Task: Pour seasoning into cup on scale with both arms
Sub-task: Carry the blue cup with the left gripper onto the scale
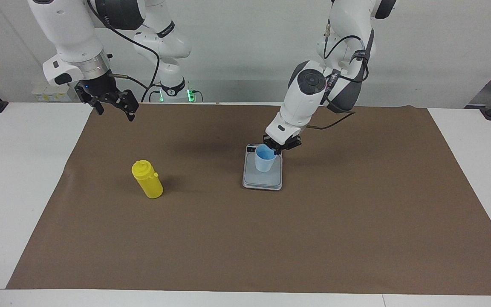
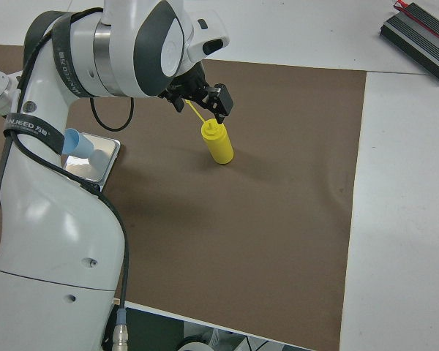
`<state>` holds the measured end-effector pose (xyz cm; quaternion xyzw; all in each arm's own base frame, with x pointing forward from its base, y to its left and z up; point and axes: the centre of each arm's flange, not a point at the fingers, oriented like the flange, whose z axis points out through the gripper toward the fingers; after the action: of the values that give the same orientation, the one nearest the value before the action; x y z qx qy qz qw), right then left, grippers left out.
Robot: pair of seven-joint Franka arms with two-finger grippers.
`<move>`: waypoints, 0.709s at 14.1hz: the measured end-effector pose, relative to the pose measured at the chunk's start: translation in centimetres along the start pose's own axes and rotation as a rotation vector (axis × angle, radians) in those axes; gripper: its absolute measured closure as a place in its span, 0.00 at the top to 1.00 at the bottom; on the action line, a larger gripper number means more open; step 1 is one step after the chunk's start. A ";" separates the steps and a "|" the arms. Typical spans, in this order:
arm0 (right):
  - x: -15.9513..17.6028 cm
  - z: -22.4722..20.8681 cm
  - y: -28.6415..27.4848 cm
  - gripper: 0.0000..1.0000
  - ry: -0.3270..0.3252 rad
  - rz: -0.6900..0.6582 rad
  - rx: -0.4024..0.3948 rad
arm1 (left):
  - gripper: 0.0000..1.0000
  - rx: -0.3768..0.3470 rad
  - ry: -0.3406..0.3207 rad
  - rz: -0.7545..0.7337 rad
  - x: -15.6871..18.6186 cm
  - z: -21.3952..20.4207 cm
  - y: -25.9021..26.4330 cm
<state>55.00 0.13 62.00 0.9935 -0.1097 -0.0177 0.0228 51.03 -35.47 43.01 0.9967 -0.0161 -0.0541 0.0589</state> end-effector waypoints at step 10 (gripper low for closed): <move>-0.2 -0.2 -0.2 1.00 0.004 -0.005 0.000 | 0.02 0.020 0.002 0.005 0.0 0.8 -0.4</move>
<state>54.88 0.42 62.21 0.9939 -0.1072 -0.0157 0.0228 50.92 -35.21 42.22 0.9972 -0.0190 -0.0526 0.0491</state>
